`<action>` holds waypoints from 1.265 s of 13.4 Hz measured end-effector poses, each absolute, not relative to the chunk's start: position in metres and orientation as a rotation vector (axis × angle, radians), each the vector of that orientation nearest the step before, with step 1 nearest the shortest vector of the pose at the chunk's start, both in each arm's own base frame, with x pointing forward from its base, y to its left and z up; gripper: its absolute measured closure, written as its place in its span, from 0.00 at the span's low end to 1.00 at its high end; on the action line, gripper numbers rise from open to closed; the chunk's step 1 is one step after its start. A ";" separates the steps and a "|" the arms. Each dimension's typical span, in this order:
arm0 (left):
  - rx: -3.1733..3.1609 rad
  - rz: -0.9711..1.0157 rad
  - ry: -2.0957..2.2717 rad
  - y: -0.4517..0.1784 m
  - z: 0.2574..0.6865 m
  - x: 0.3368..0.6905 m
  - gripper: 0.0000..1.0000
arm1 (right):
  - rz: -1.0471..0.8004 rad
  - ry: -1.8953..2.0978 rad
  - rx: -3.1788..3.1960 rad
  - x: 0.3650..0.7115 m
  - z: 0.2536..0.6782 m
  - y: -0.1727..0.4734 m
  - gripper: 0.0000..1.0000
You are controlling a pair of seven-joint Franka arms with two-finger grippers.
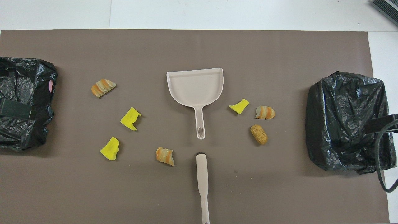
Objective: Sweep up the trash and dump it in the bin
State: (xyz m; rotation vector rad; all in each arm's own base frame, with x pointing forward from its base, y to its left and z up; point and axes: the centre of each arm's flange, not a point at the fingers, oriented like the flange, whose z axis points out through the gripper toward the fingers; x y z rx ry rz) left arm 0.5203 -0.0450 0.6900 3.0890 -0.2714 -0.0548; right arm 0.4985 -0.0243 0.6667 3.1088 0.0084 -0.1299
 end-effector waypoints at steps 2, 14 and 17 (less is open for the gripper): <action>3.089 -0.055 -0.271 -0.045 0.690 0.520 0.00 | -0.130 0.008 3.109 0.499 0.667 -0.024 0.00; 3.089 -0.055 -0.271 -0.045 0.690 0.520 0.00 | -0.145 0.030 3.145 0.493 0.663 -0.016 0.00; 3.089 -0.055 -0.271 -0.045 0.690 0.520 0.00 | -0.141 0.064 3.144 0.493 0.663 -0.010 0.00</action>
